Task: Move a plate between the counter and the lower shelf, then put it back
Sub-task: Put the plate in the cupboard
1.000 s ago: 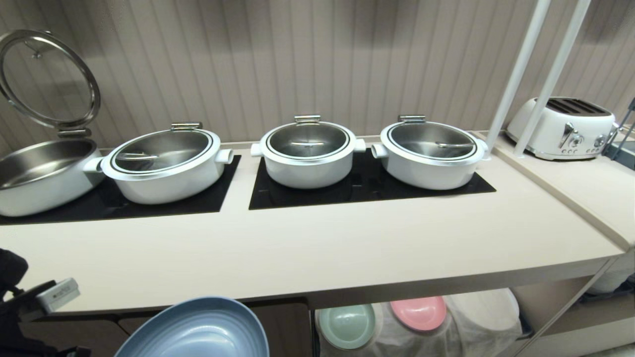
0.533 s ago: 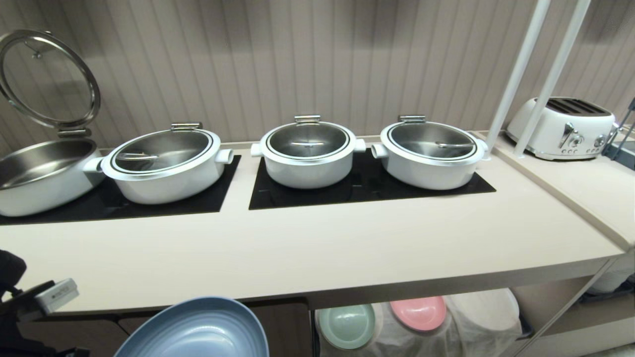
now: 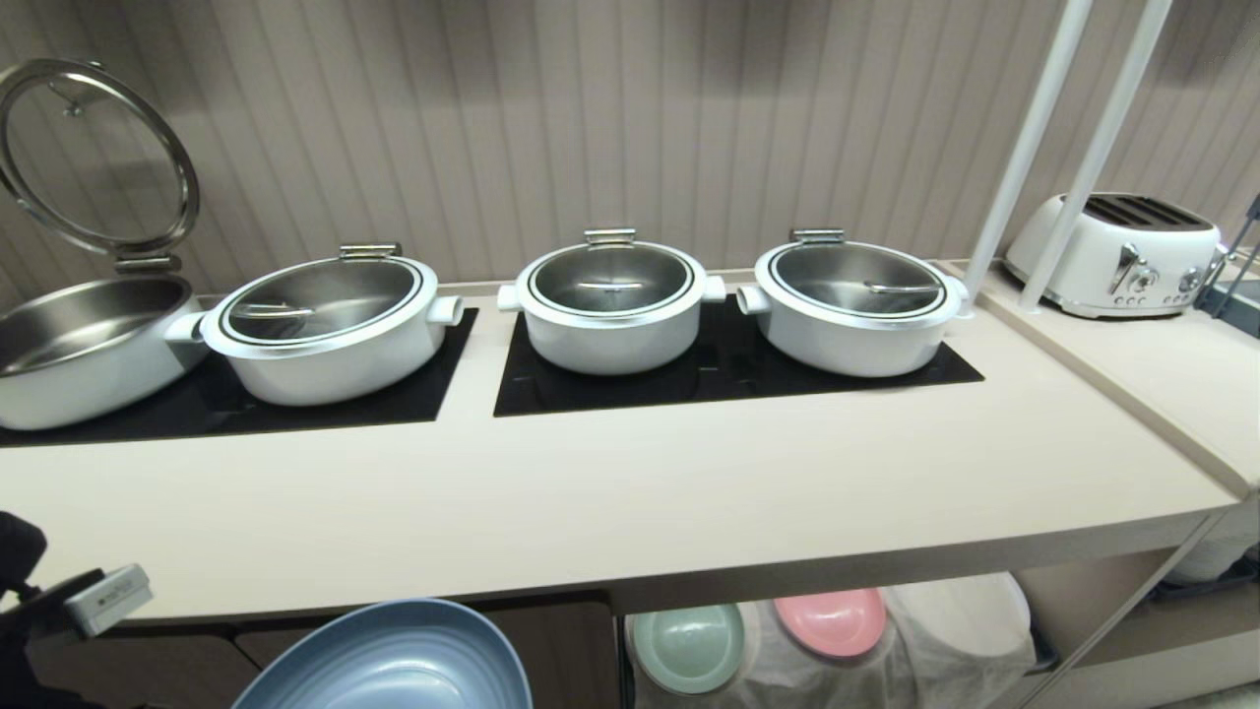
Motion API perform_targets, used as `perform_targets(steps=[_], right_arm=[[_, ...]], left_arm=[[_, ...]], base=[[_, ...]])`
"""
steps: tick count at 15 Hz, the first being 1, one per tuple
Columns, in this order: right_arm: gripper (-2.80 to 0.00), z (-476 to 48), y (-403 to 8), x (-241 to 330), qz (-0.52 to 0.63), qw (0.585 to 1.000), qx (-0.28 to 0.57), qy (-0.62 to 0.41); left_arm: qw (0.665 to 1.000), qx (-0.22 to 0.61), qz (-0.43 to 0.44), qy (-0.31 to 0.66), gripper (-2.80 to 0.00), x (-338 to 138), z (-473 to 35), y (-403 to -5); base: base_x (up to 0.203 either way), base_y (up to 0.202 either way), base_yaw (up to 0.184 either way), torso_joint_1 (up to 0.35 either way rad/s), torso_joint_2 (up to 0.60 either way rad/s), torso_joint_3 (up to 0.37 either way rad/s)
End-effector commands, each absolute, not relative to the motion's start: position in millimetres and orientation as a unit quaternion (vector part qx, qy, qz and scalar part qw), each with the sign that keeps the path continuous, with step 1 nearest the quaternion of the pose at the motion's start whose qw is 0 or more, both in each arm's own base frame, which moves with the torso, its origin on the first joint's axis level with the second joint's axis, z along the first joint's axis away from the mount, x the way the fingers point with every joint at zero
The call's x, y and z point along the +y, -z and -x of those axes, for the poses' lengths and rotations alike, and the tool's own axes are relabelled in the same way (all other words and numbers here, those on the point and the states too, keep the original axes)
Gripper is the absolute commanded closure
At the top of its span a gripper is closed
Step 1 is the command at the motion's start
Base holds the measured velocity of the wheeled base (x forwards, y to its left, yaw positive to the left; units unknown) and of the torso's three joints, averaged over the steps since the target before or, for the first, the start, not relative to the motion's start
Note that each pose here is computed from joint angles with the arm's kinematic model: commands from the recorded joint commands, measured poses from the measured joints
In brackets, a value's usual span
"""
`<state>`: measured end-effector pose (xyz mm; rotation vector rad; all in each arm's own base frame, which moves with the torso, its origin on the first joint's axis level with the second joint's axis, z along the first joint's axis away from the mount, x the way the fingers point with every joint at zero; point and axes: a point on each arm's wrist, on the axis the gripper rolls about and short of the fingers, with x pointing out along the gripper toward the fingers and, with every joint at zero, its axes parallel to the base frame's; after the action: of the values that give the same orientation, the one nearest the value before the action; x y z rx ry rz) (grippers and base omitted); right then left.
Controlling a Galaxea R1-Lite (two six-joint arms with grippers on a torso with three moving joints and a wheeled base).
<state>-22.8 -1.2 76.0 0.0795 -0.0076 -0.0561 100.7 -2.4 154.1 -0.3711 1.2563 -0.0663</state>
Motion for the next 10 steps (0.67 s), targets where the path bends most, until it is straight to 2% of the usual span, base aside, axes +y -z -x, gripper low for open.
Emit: perform_targets(steps=[1,10], right_arm=[[0.0,22.8,-76.1,-1.2,-0.04,0.999,-0.004,0.027],[0.0,22.8,-76.1,-1.2,-0.04,0.999,-0.004,0.028]], left_arm=[[0.791,0.586,0.174,0.03,0.0,-2.4,-100.1,-153.9],[0.793,0.584,0.173,0.03,0.0,-2.3,-100.6,-154.3]], base=[[0.0,0.0,0.0,0.0,0.0,0.0],[0.0,0.0,0.0,0.0,0.0,0.0]])
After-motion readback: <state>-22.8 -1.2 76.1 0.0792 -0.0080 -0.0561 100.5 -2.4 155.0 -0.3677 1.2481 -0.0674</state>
